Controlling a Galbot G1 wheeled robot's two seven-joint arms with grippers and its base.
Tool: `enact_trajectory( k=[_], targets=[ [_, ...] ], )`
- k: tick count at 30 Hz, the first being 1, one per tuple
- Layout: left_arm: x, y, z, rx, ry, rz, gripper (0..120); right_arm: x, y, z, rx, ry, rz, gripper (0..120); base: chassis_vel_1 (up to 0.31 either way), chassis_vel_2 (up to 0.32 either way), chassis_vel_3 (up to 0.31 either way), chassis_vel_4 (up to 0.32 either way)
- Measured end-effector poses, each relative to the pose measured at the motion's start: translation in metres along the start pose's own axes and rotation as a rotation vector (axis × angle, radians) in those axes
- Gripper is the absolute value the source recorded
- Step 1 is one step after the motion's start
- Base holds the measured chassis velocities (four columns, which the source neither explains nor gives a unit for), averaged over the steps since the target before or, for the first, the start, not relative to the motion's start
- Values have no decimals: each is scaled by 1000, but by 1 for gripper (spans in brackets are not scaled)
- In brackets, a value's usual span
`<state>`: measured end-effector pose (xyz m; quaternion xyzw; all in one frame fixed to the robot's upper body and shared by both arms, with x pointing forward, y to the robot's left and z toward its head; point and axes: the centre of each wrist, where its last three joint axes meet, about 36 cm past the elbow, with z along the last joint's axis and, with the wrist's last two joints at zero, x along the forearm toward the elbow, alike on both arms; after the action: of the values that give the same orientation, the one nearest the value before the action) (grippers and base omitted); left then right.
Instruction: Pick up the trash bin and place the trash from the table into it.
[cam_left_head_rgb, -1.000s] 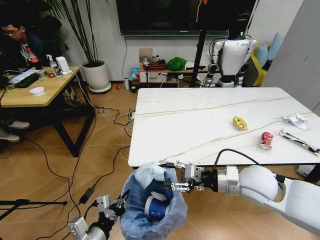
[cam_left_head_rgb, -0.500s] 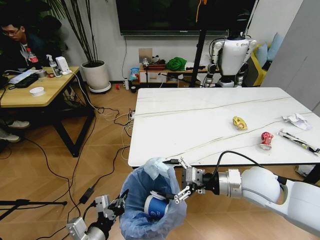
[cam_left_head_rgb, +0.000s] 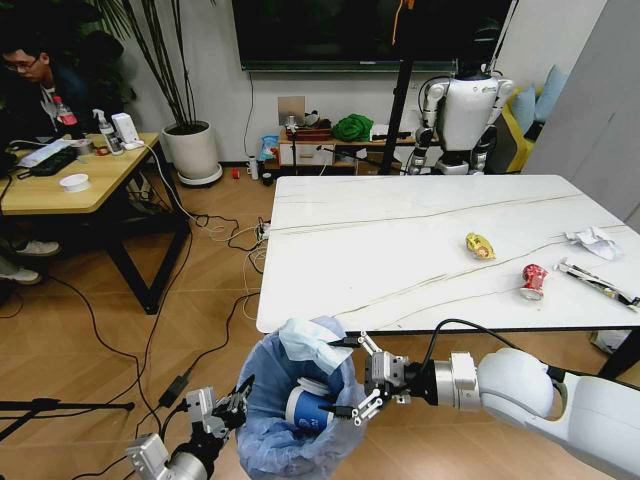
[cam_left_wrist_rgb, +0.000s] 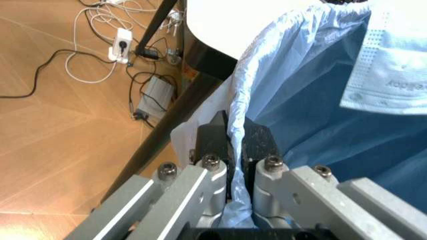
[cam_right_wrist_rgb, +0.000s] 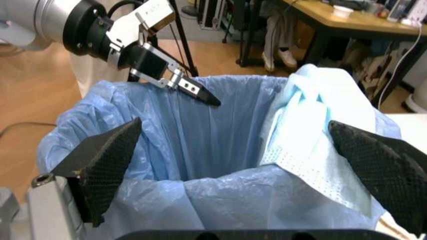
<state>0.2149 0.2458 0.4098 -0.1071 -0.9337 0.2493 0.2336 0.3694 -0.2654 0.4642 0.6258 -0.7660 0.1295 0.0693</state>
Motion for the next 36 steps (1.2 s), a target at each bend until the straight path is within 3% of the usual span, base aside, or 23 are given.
enact_trajectory(
  k=[8, 23, 29, 33, 34, 36],
  targets=[
    [-2, 5, -2, -12, -3, -9, 0, 6, -8, -3, -44, -24, -52, 100, 0, 0, 0, 0],
    [-5, 11, -6, -17, -13, -22, 0, 16, -15, -21, 13, -67, -47, 100, 0, 0, 0, 0],
    [-2, 11, -6, -15, -14, -31, 0, 22, -34, -24, 2, -120, 70, 100, 0, 0, 0, 0],
    [3, 10, -7, -15, -17, -38, 0, 40, -66, -17, -1, -177, 359, 100, 0, 0, 0, 0],
    [3, 10, -7, -15, -17, -38, 0, 40, -66, -17, -1, -177, 359, 100, 0, 0, 0, 0],
    [4, 9, -7, -13, -21, -43, 0, 53, -79, -9, -11, -190, 482, 100, 0, 0, 0, 0]
  ],
)
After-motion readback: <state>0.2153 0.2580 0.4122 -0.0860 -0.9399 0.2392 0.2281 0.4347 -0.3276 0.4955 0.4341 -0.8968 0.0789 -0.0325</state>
